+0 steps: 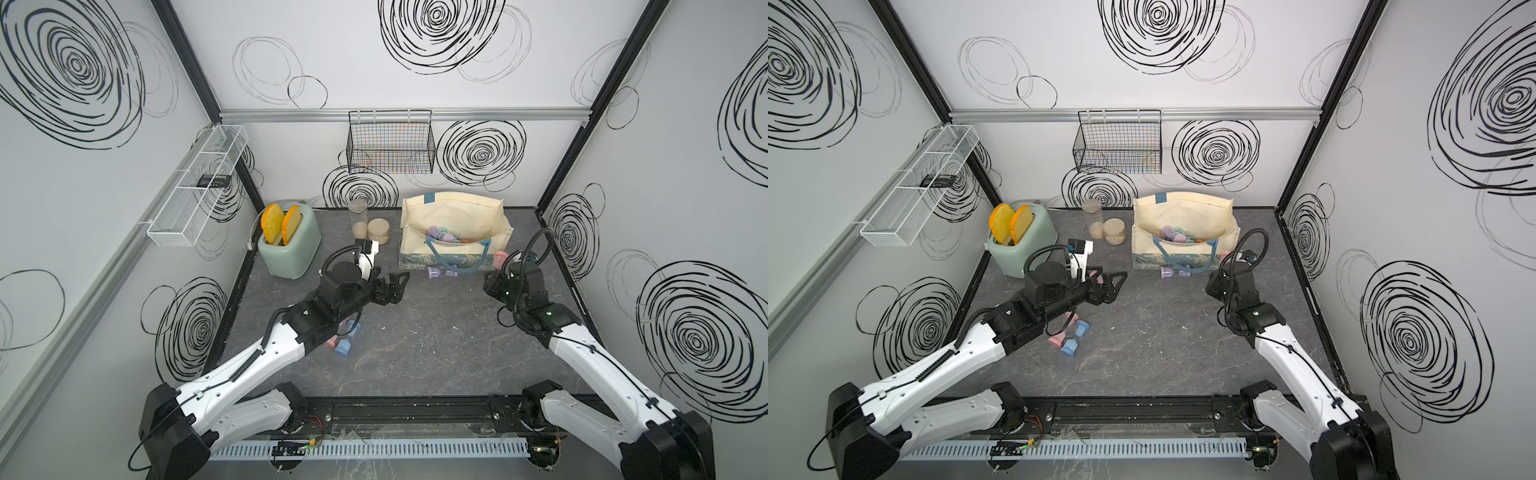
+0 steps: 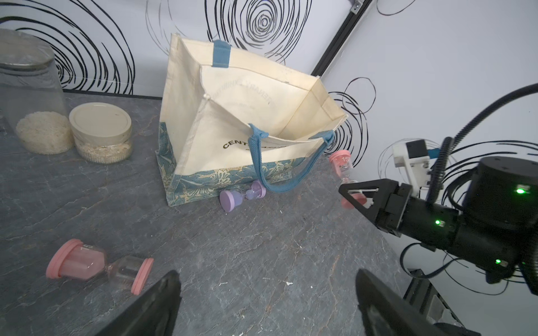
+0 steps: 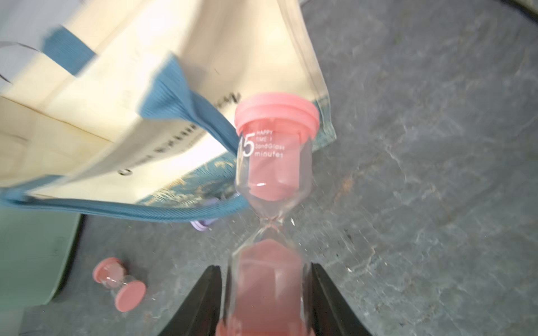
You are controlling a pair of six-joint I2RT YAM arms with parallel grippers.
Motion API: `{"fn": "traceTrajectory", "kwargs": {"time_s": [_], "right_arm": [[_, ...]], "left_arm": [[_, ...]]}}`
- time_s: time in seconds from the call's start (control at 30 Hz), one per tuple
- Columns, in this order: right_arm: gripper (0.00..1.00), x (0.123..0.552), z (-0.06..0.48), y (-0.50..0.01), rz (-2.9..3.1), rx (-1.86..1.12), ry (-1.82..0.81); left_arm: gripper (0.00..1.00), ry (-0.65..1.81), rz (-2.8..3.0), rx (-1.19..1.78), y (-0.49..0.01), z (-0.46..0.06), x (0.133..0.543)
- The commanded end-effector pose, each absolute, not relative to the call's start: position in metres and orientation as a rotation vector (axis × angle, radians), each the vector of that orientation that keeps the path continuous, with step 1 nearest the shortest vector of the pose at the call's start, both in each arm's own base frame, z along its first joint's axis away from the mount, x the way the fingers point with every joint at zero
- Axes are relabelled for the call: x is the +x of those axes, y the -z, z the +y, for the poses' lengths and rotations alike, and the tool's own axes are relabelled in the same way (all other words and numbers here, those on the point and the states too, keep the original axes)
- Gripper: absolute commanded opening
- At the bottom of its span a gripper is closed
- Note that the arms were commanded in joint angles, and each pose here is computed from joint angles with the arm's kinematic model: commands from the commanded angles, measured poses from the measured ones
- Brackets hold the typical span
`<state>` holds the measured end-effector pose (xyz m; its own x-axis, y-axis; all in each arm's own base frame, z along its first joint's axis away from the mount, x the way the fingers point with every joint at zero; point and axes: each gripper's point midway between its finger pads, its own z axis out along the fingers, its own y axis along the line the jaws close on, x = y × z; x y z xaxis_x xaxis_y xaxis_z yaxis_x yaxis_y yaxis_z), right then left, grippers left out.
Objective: Put the hourglass into the canvas bag
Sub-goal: Pick up the hourglass from the center of the board, then place the hourglass in the canvas bag.
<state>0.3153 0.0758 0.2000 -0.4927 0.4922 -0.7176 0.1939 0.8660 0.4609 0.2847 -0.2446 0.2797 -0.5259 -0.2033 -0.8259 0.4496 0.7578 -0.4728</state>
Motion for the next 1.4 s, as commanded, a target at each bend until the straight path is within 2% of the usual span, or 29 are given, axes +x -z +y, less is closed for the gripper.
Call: {"fn": "traceTrajectory", "kwargs": {"time_s": [0.0, 0.2, 0.4, 0.67, 1.0, 1.13, 1.37], "right_arm": [[0.29, 0.326, 0.073, -0.255, 1.987, 0.429, -0.370], [0.29, 0.371, 0.107, -0.290, 1.988, 0.253, -0.410], [0.29, 0.425, 0.143, -0.282, 2.063, 0.090, -0.420], [0.31, 0.484, 0.167, -0.246, 2.163, -0.026, -0.366], [0.34, 0.515, 0.169, -0.173, 2.320, -0.028, -0.269], [0.40, 0.516, 0.167, -0.157, 2.357, -0.022, -0.243], [0.61, 0.516, 0.167, -0.169, 2.349, -0.018, -0.259]], "left_arm": [[0.96, 0.864, 1.899, 0.170, -0.306, -0.248, 0.292], [0.96, 0.865, 1.894, 0.171, -0.312, -0.250, 0.298], [0.96, 0.840, 1.916, 0.152, -0.307, -0.242, 0.305], [0.96, 0.816, 1.941, 0.105, -0.296, -0.224, 0.312], [0.96, 0.811, 1.951, 0.080, -0.289, -0.214, 0.312], [0.96, 0.822, 1.953, 0.077, -0.288, -0.214, 0.312], [0.96, 0.837, 1.942, 0.071, -0.292, -0.214, 0.312]]}}
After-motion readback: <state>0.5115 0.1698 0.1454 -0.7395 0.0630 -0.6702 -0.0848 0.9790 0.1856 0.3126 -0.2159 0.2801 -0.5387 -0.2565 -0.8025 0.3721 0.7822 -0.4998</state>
